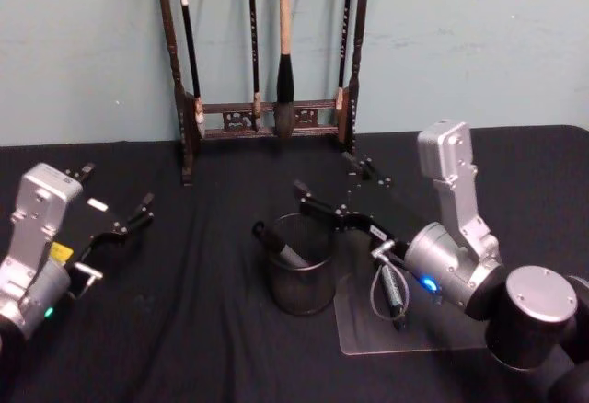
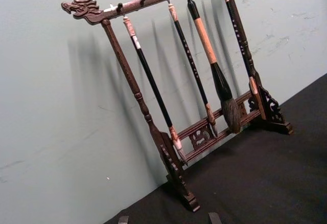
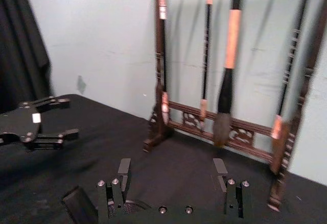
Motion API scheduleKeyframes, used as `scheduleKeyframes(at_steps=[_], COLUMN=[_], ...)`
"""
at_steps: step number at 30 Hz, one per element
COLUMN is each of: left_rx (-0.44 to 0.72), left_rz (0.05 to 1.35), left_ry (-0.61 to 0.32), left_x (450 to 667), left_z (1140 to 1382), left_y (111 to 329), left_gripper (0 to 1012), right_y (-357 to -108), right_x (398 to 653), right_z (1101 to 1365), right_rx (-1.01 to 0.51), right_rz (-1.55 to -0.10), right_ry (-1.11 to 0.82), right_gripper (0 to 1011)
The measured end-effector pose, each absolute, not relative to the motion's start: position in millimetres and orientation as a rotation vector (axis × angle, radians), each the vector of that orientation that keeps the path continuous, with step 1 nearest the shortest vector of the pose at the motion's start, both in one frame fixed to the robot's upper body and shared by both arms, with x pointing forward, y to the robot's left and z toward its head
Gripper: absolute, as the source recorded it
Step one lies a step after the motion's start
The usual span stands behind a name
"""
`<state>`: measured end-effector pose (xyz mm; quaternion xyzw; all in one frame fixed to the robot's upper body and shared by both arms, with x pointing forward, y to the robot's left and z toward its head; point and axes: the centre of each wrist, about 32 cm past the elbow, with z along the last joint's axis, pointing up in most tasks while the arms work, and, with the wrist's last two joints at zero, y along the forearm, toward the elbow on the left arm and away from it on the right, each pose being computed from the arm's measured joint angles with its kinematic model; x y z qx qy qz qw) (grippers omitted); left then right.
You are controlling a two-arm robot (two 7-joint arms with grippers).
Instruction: Pick up the water-based marker from the table and place it into the pen holder.
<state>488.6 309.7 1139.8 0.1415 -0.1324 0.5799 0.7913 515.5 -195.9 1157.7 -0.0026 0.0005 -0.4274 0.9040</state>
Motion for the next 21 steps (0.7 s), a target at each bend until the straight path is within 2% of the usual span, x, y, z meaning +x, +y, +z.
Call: scheduleKeyframes(at_steps=[7,21], left_rx=[0.304,0.304], left_rz=[1.248,1.248], left_ry=[-0.285,-0.285], left_x=[488.6,488.6], left_z=[1139.8,1139.8], left_y=[309.7,309.6], left_gripper=[1009,1009], right_y=[-206.8,-218.2], right_x=[499.9,481.9], right_z=[1161.7,1169.3], right_rx=[-0.020,-0.126], right_rz=[-0.976,-1.070], right_ry=[0.025,0.056], right_gripper=[1002,1002])
